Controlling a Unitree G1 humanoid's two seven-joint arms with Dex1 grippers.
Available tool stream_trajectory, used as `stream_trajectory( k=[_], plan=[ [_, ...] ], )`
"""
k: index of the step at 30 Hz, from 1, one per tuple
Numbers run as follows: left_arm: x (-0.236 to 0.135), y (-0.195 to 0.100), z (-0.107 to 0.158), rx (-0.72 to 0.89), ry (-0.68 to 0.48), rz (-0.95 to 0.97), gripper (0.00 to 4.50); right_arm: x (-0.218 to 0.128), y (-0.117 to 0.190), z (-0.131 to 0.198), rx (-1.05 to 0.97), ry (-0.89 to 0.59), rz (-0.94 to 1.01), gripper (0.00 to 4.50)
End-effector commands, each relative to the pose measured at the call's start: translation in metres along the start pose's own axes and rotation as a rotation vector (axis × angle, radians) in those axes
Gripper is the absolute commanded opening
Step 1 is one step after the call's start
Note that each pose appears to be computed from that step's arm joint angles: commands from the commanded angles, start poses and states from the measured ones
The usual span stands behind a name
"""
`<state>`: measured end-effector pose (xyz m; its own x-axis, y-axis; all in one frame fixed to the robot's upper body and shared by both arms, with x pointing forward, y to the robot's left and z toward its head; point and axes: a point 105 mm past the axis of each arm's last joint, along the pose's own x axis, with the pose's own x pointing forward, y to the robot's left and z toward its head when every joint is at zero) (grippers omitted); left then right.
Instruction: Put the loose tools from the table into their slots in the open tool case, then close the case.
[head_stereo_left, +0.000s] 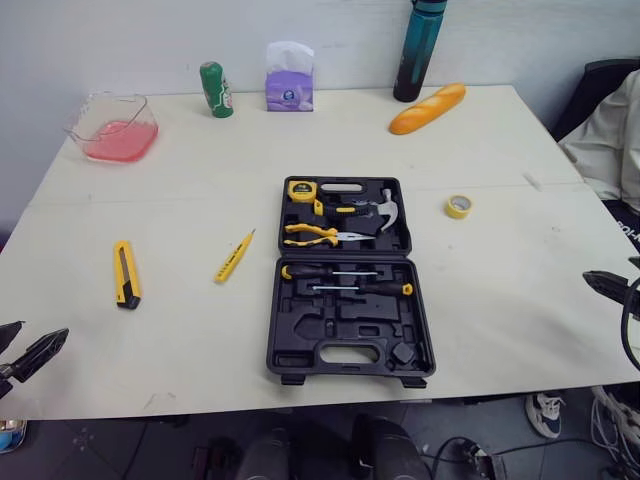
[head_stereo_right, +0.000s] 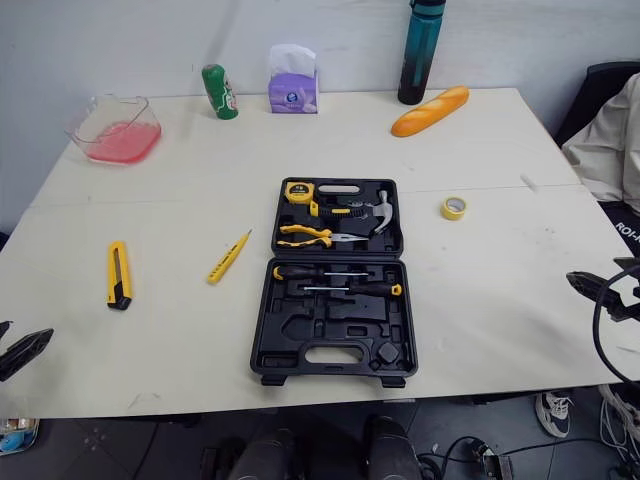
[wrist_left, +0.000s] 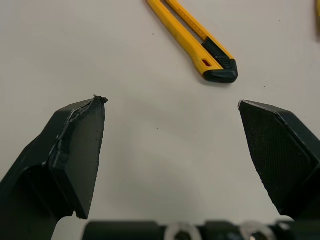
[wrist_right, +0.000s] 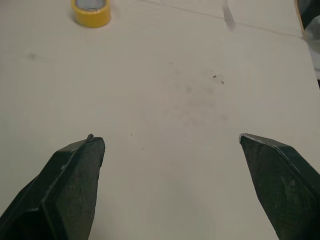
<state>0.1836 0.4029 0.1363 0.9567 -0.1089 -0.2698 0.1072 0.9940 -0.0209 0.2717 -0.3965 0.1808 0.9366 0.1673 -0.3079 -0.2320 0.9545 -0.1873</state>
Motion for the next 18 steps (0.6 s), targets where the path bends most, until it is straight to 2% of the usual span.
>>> stream_trajectory(
  k=[1, 4, 6, 10, 12, 15, 18],
  plan=[
    [0.011, -0.015, 0.016, 0.020, -0.029, -0.046, 4.50, 0.003, 0.018, 0.027, -0.064, -0.067, 0.054, 4.45],
    [0.036, -0.056, 0.022, 0.052, 0.003, -0.146, 4.50, 0.014, 0.061, 0.048, -0.096, -0.116, 0.194, 4.45],
    [0.049, -0.072, 0.024, 0.078, 0.025, -0.155, 4.50, 0.018, 0.085, 0.058, -0.106, -0.140, 0.273, 4.45],
    [0.079, -0.109, 0.032, 0.010, 0.037, -0.186, 4.50, 0.024, 0.153, 0.082, -0.137, -0.201, 0.499, 4.45],
    [0.095, -0.123, 0.032, -0.002, 0.066, -0.200, 4.50, 0.025, 0.187, 0.092, -0.169, -0.235, 0.624, 4.45],
    [0.116, -0.136, 0.036, -0.015, 0.091, -0.217, 4.50, 0.026, 0.222, 0.106, -0.208, -0.284, 0.743, 4.45],
    [0.135, -0.144, 0.042, -0.038, 0.094, -0.234, 4.50, 0.028, 0.243, 0.118, -0.236, -0.323, 0.813, 4.45]
  ],
)
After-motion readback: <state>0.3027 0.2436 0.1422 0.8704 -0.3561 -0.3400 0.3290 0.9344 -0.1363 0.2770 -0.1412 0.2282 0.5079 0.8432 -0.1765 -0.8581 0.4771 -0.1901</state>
